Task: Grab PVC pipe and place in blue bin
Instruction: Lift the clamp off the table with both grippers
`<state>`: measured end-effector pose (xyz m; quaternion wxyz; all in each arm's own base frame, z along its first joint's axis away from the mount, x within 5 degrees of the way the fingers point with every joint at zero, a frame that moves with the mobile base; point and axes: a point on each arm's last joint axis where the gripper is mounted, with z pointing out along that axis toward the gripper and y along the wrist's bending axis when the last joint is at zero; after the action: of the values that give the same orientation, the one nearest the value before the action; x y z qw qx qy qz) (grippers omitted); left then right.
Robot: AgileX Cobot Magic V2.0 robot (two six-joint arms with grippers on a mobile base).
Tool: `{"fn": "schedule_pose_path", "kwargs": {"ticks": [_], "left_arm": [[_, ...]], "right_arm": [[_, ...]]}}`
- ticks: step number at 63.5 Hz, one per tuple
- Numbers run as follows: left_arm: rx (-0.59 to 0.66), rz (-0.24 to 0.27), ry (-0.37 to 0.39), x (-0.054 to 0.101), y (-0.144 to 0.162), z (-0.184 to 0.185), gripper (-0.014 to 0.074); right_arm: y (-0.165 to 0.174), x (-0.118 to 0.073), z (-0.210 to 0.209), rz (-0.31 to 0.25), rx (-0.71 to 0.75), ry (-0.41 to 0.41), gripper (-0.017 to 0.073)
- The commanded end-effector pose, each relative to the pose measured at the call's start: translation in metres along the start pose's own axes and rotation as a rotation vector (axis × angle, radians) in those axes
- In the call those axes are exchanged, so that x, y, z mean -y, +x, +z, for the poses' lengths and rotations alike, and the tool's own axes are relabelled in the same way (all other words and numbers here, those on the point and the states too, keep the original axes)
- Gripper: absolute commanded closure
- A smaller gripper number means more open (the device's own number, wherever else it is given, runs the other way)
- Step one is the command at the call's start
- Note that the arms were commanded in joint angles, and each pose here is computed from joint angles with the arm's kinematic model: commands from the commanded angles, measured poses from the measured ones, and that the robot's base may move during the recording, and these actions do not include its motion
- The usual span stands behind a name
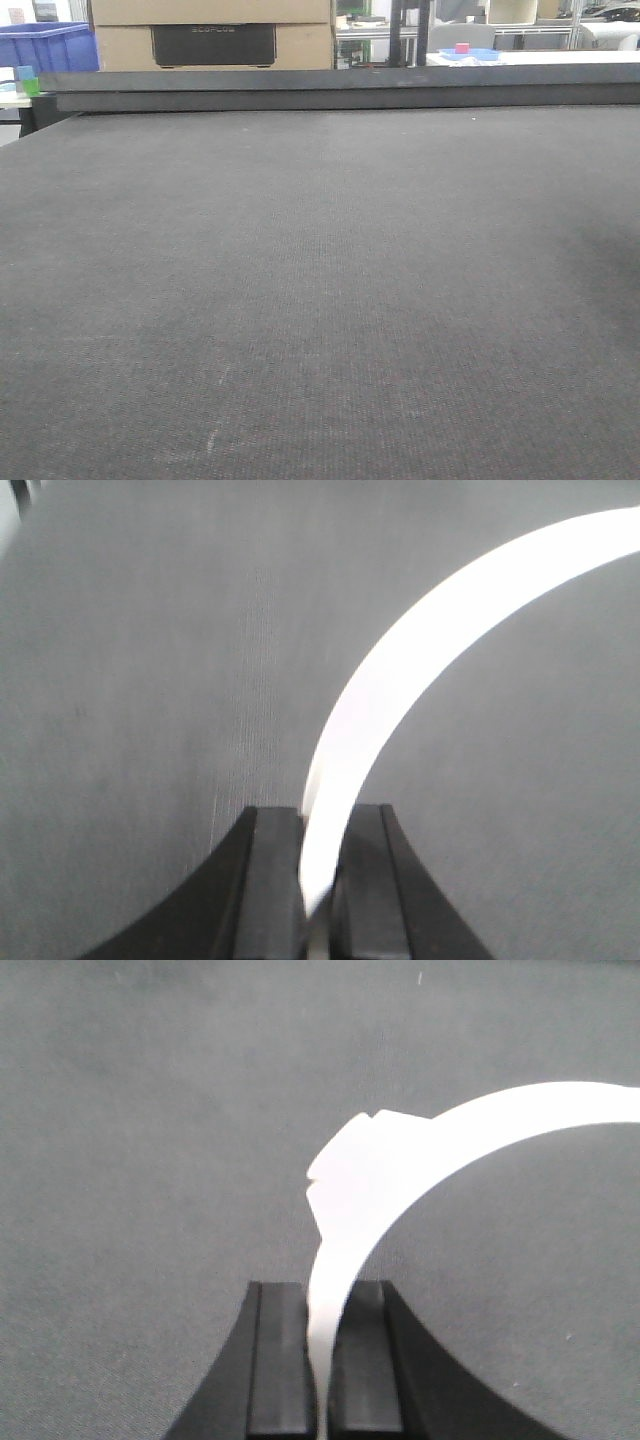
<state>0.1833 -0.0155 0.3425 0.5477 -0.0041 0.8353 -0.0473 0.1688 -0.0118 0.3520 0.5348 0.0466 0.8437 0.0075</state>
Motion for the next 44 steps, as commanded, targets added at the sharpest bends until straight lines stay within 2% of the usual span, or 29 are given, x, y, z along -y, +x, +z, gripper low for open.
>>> {"fn": "schedule_pose_path", "kwargs": {"ticks": [1,14,26,44], "left_arm": [[0.128,0.003,0.019,0.002,-0.005,-0.026,0.0704],[0.333,0.002,0.039,0.002,-0.012,-0.077,0.0704],[0.497,0.001,0.056,0.002,-0.018,-0.106,0.0704],[0.525,0.001,0.058,0.002,-0.019,-0.110,0.0704]], "right_arm": [[0.000,0.000,-0.019,-0.022,0.096,0.003,0.0715],[-0.004,-0.003,-0.070,-0.030,0.303,-0.003,0.0715],[-0.007,-0.004,-0.105,-0.034,0.498,-0.003,0.0715],[-0.005,-0.005,-0.118,-0.036,0.545,-0.005,0.0715]]}}
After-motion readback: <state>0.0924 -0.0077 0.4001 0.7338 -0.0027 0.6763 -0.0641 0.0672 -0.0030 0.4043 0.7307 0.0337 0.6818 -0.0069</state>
